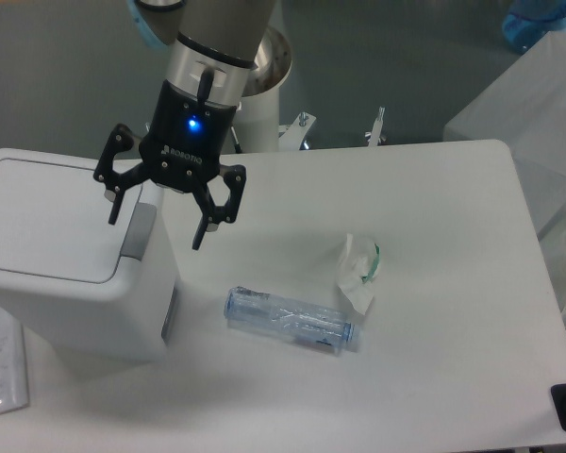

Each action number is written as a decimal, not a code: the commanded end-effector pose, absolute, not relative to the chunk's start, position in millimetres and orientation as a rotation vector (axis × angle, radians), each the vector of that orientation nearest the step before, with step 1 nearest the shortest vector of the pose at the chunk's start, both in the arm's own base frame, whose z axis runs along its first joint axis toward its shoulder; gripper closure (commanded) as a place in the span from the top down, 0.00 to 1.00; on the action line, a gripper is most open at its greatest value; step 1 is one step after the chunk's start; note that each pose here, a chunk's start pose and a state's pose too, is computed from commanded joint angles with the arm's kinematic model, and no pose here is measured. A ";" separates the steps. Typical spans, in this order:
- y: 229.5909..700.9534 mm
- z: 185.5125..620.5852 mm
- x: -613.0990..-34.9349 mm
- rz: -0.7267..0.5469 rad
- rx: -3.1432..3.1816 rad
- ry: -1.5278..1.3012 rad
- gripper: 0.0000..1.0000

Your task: Open the trash can

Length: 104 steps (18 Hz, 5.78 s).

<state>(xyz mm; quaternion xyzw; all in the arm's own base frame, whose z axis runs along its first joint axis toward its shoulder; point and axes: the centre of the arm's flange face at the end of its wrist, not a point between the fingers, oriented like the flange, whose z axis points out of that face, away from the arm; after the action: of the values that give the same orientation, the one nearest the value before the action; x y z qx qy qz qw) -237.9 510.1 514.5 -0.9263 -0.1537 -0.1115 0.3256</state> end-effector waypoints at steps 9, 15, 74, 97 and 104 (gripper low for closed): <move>509.7 502.7 -237.7 -0.301 -2.445 -0.397 1.00; 514.0 489.5 -247.5 -0.244 -2.475 -0.392 1.00; 523.2 470.2 -246.0 -0.182 -2.526 -0.398 1.00; 476.3 438.5 -400.0 0.316 -2.771 -0.267 1.00; 402.6 367.3 -456.8 0.250 -3.036 0.089 1.00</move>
<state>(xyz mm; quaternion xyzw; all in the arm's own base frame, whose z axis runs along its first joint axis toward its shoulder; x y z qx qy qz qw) -456.8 402.6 367.3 -0.9951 0.0292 0.0819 0.0470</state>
